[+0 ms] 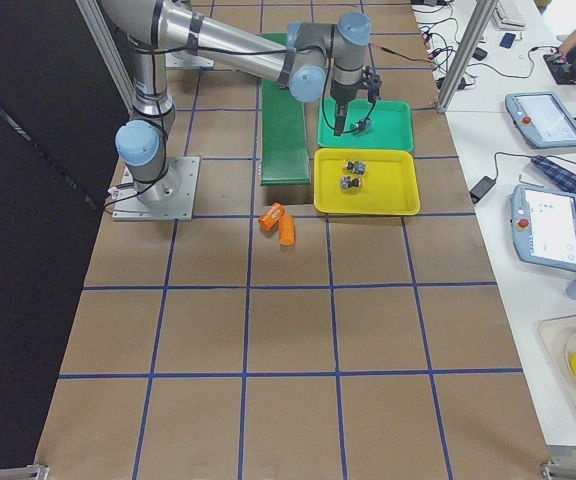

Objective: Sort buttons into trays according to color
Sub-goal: 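Move the right gripper to the belt and grasp the green-capped button, then carry the green button into the green tray and release it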

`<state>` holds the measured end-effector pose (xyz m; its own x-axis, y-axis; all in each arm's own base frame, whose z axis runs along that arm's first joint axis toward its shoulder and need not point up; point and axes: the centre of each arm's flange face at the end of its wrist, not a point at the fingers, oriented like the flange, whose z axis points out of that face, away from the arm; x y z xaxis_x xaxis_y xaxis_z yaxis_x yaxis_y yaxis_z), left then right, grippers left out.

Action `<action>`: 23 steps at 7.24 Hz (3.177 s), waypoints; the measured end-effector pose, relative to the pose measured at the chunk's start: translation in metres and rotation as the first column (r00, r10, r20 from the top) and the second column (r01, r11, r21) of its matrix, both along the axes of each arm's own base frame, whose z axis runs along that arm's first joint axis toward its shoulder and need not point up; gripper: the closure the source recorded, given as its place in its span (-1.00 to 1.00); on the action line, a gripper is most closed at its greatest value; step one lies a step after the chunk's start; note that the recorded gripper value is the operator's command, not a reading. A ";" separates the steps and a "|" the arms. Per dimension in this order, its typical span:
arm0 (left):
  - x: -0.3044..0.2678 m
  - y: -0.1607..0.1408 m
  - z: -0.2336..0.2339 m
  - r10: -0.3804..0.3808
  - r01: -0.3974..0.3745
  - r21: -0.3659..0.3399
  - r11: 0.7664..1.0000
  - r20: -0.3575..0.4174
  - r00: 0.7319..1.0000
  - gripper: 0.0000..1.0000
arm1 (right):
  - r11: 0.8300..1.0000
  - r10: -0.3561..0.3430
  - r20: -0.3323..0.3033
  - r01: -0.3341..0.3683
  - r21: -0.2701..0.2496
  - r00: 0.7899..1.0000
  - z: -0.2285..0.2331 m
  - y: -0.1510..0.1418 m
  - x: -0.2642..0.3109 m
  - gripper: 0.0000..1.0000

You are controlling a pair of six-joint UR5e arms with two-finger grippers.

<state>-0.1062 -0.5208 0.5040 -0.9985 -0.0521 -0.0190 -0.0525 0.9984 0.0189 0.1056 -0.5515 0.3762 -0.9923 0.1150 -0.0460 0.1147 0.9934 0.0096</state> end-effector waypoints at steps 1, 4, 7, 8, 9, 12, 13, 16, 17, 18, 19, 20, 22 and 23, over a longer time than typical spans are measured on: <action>0.000 0.000 0.000 0.000 0.000 0.001 1.000 0.000 1.000 -1.00 | 1.000 0.010 0.019 -0.010 0.004 1.000 0.014 0.031 0.020 -1.00; 0.000 0.000 0.000 0.002 -0.002 0.000 1.000 0.000 1.000 -1.00 | 0.996 -0.043 0.020 0.041 0.075 0.999 -0.011 0.055 0.070 -1.00; 0.001 0.000 0.000 0.003 -0.003 0.000 1.000 -0.001 1.000 -1.00 | 0.997 -0.025 0.020 0.024 0.078 0.999 -0.017 0.056 0.088 -1.00; 0.001 0.000 0.000 0.003 -0.003 0.000 1.000 -0.001 1.000 -1.00 | 0.998 0.011 0.022 -0.012 0.056 1.000 -0.019 0.061 0.109 -1.00; 0.001 -0.001 -0.001 0.005 -0.005 0.000 1.000 -0.002 1.000 -1.00 | 0.998 0.049 0.025 -0.050 0.039 0.998 -0.028 0.067 0.130 -1.00; 0.000 -0.002 -0.001 0.011 -0.011 -0.001 1.000 -0.002 1.000 -1.00 | 0.998 0.022 0.016 -0.023 0.057 1.000 -0.066 0.086 0.178 -1.00; 0.000 -0.002 -0.001 0.011 -0.011 -0.001 1.000 -0.002 1.000 -1.00 | 0.997 0.019 0.010 -0.020 0.074 1.000 -0.083 0.091 0.194 -1.00; 0.001 -0.002 0.000 0.009 -0.009 -0.003 1.000 -0.002 1.000 -1.00 | 0.993 0.019 0.001 -0.019 0.117 1.000 -0.114 0.105 0.228 -1.00; 0.001 -0.002 0.000 0.009 -0.009 -0.004 1.000 -0.002 1.000 -1.00 | 0.991 0.018 0.009 -0.019 0.131 1.000 -0.119 0.106 0.232 -0.77; 0.001 -0.002 0.000 0.008 -0.008 -0.006 1.000 -0.002 1.000 -1.00 | 0.990 0.016 0.009 -0.017 0.139 1.000 -0.122 0.106 0.233 0.09; 0.001 -0.002 0.000 0.008 -0.008 -0.008 1.000 -0.002 1.000 -1.00 | 0.989 0.015 0.003 -0.015 0.145 1.000 -0.125 0.106 0.232 0.97; 0.001 -0.003 0.000 0.008 -0.008 -0.010 1.000 -0.002 1.000 -1.00 | 0.989 0.011 -0.004 -0.010 0.147 1.000 -0.125 0.105 0.231 1.00; 0.000 -0.003 0.001 0.007 -0.007 -0.013 1.000 -0.002 1.000 -1.00 | 0.989 -0.026 -0.012 0.027 0.145 1.000 -0.123 0.103 0.230 1.00; 0.001 -0.003 0.000 0.006 -0.006 -0.013 1.000 -0.001 1.000 -1.00 | 0.990 -0.041 -0.014 0.043 0.136 0.999 -0.119 0.100 0.228 1.00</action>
<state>-0.1056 -0.5237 0.5045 -0.9981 -0.0585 -0.0169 -0.0586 0.9983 0.0059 0.3332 -0.4511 0.2572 -0.9868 0.1610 -0.0162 0.1571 0.9772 0.1427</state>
